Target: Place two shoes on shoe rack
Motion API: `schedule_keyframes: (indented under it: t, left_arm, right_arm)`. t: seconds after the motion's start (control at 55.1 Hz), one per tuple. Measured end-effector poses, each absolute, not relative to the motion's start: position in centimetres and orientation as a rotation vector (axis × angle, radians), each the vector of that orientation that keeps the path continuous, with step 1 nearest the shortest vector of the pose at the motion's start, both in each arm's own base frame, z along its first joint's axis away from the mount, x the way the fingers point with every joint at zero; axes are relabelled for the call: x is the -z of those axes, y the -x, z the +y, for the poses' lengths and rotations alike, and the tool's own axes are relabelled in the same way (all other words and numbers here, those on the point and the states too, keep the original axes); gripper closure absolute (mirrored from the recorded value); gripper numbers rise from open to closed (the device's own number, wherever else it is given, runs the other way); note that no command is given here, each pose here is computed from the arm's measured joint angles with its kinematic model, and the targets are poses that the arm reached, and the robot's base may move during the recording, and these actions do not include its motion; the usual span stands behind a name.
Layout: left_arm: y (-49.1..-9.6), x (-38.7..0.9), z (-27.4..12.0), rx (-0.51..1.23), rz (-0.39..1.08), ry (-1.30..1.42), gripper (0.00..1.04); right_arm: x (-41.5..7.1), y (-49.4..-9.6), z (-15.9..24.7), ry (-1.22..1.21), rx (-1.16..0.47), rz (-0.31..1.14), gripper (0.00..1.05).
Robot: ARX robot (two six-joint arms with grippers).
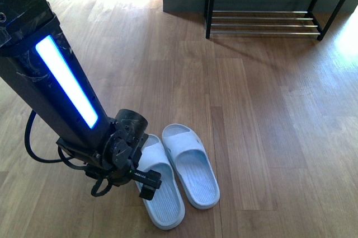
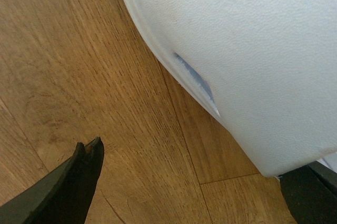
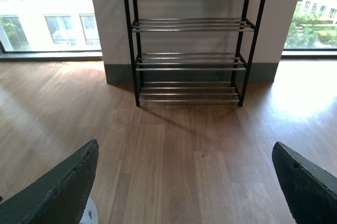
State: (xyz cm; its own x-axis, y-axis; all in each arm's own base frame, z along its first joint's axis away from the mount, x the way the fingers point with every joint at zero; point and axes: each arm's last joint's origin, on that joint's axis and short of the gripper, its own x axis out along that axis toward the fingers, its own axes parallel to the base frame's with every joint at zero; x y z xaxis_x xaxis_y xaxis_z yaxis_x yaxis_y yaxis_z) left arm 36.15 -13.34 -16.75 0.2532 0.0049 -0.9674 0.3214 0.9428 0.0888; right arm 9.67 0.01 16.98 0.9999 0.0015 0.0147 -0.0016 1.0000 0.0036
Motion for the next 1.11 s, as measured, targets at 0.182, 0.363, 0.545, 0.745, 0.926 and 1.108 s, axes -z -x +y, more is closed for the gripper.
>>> schedule_keyframes:
  t: [0.182, 0.363, 0.545, 0.745, 0.926, 1.108]
  left_arm:
    - [-35.7, 16.7, -14.3, 0.186, 1.252, -0.351, 0.09]
    - [-35.8, 16.6, -15.2, 0.156, 1.169, -0.362, 0.09]
    - [-35.9, 16.6, -15.2, 0.201, 1.135, -0.243, 0.09]
    - [-35.9, 16.5, -15.1, 0.177, 1.107, -0.252, 0.09]
    - [-36.1, 16.4, -15.1, 0.137, 1.053, -0.280, 0.09]
    - [-35.7, 16.6, -14.9, 0.052, 1.087, -0.347, 0.38]
  right_arm:
    - [-17.0, -9.7, 0.0, -0.003, -0.002, -0.015, 0.09]
    - [-17.0, -9.7, 0.0, -0.004, -0.002, -0.015, 0.09]
    - [-17.0, -9.7, 0.0, -0.003, -0.002, -0.014, 0.09]
    - [-17.0, -9.7, 0.0, -0.004, -0.002, -0.015, 0.09]
    - [-17.0, -9.7, 0.0, -0.003, -0.002, -0.015, 0.09]
    - [-17.0, -9.7, 0.0, -0.003, -0.002, -0.014, 0.09]
